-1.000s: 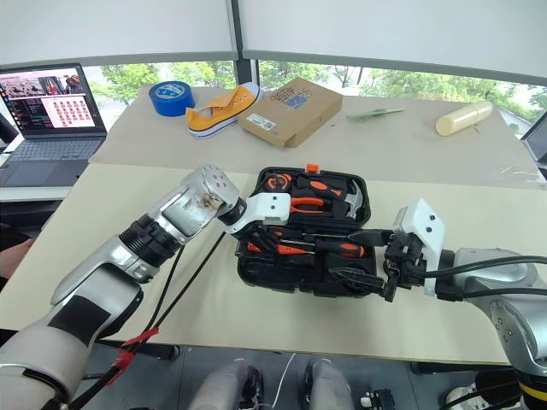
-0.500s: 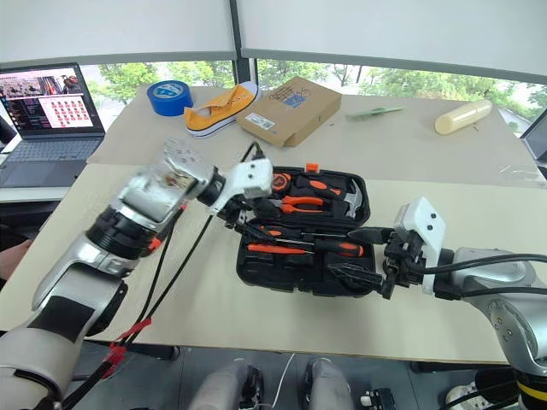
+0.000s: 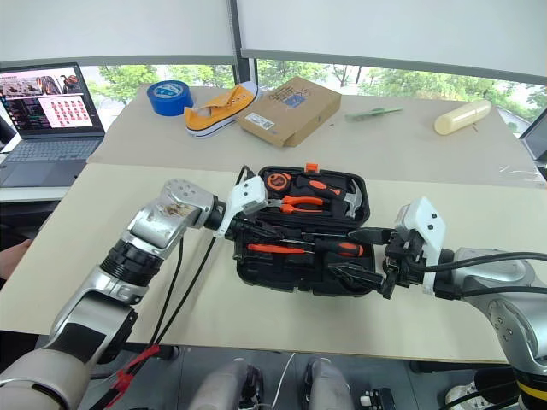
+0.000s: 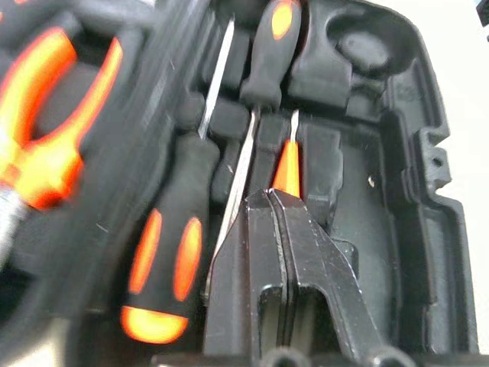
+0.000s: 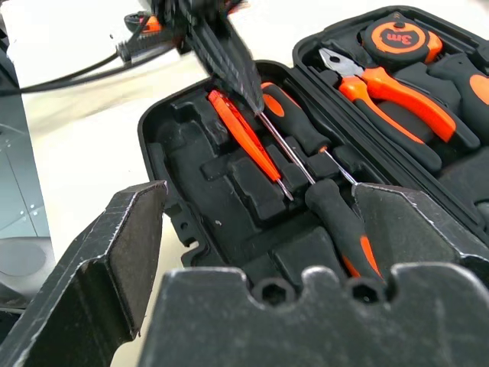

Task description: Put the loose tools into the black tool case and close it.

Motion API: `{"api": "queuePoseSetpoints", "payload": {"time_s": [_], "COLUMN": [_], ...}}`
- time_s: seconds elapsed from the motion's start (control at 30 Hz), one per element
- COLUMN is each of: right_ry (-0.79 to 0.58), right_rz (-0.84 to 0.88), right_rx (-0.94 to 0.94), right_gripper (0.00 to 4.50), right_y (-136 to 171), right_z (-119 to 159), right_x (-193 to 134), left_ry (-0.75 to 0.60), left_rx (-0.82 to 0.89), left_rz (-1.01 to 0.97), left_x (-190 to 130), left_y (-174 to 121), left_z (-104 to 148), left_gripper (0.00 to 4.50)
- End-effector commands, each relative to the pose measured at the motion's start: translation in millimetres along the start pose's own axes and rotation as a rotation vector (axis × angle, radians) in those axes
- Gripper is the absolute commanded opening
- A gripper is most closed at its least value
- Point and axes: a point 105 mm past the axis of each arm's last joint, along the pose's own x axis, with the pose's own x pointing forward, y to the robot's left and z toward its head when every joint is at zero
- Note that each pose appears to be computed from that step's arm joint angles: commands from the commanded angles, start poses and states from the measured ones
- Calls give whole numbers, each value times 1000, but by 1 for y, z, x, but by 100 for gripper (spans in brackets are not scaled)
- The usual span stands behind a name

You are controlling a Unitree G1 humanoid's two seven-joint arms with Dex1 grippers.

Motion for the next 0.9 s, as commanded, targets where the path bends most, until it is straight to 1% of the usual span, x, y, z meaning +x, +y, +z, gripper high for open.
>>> {"api": "queuePoseSetpoints", "payload": {"time_s": [0.03, 0.3, 0.37, 0.47, 0.57, 0.63, 0.9], "right_ry": [-20, -22, -23, -23, -21, -20, -21], "right_rz": [-9, -15, -16, -13, -10, -8, -4], "right_rx": [-30, -18, -15, -14, -11, -9, -3], "right_gripper": [450, 450, 450, 450, 450, 450, 450], "right_y": [0, -2, -2, -2, -2, -3, -4], "right_z": [7, 5, 5, 5, 4, 3, 4], "right_x": [-1, 1, 1, 2, 2, 3, 3], "left_ry": [52, 112, 80, -6, -89, -88, -50], "left_rx": [43, 67, 60, 58, 40, 53, 64], "left_rz": [-11, 6, 32, 55, 35, 40, 52], "left_x": [6, 8, 6, -2, -10, -13, -3], "left_y": [-8, -12, -7, 0, 0, 2, 5], "left_z": [-11, -34, -28, -6, 12, 13, 0], "left_gripper": [5, 5, 5, 5, 5, 5, 5]}}
